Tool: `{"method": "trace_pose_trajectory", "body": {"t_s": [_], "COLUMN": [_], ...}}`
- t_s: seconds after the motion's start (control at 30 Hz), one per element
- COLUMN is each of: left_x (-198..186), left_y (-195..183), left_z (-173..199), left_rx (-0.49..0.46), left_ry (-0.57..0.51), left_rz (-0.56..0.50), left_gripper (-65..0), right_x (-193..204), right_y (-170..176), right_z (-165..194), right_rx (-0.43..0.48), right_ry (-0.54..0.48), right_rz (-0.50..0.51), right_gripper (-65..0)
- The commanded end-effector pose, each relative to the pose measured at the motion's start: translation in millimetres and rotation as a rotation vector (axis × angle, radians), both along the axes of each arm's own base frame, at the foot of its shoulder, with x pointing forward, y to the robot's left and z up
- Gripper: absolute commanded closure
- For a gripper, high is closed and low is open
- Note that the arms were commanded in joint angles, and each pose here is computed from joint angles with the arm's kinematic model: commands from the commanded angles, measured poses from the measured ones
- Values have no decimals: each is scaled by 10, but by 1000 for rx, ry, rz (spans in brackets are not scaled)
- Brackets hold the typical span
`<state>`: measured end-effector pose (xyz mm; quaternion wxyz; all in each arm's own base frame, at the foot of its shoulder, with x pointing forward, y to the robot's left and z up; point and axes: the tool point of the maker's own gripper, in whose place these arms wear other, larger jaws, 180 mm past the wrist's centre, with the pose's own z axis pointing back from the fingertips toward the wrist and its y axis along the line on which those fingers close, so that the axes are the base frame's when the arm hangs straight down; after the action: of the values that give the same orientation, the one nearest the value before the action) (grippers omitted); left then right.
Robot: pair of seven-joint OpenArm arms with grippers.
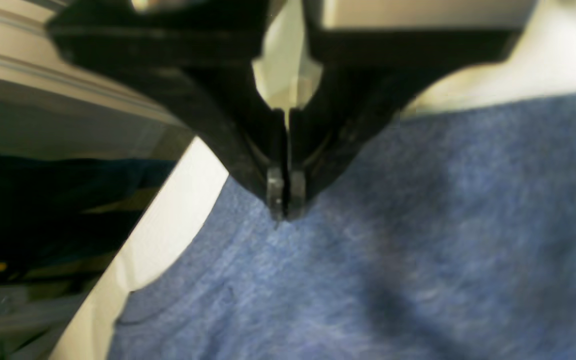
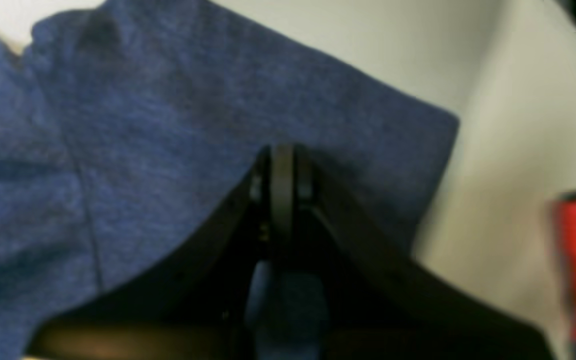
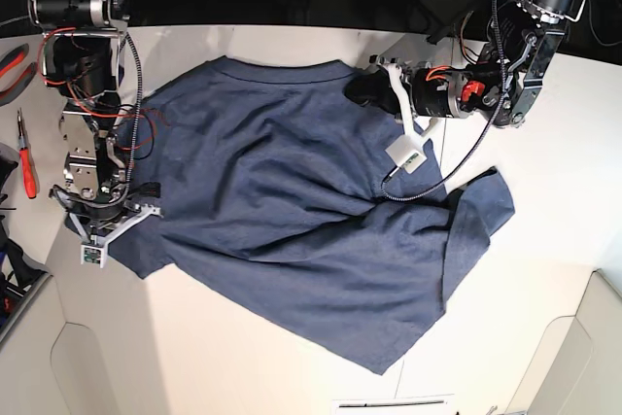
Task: Layout the t-shirt on the table in an organized manner, then fold the t-shirt properly
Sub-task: 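Release the shirt and raise both grippers toward the collar, then grasp the shirt collar edge with both grippers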
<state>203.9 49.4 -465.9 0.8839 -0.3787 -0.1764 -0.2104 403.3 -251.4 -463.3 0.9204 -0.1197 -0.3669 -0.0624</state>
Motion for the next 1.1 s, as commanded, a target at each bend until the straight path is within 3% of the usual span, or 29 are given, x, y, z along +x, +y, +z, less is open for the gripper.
{"method": "trace_pose_trajectory", "body": {"t_s": [0.0,0.13,0.33,0.43,0.53,0.6,0.73,0.87,0.97,1.07], "left_x": [-50,-193,-199,-168,-98,-42,209,675,924,1009], "left_y": [-40,-322,-937,-1153,-1240,-1238,-1031,-527,-64,326], "left_z": [6,13,489,877,1273,1463,1615,1605,1582,1576], "left_rx": [-3,-68,-336,-438,-486,-462,-296,-125,0,83], "left_ry": [1,38,95,51,-65,-164,-370,-530,-602,-622], "left_rz": [-21,-20,-14,-69,-119,-149,-138,35,155,207], "left_gripper": [0,0,0,0,0,0,0,0,-5,-136], "right_x": [163,350,666,778,820,787,551,185,-180,-628], "right_y": [-37,26,337,588,976,1290,1985,2550,2894,3251], "right_z": [169,332,657,851,1045,1151,1353,1503,1406,1241], "right_rx": [-9,19,112,174,286,374,596,801,935,1039], "right_ry": [-38,-82,-167,-201,-207,-181,-105,-115,-94,-15], "right_rz": [-8,-10,38,96,188,273,469,621,661,720], "right_gripper": [0,0,0,0,0,0,0,0,0,0]}}
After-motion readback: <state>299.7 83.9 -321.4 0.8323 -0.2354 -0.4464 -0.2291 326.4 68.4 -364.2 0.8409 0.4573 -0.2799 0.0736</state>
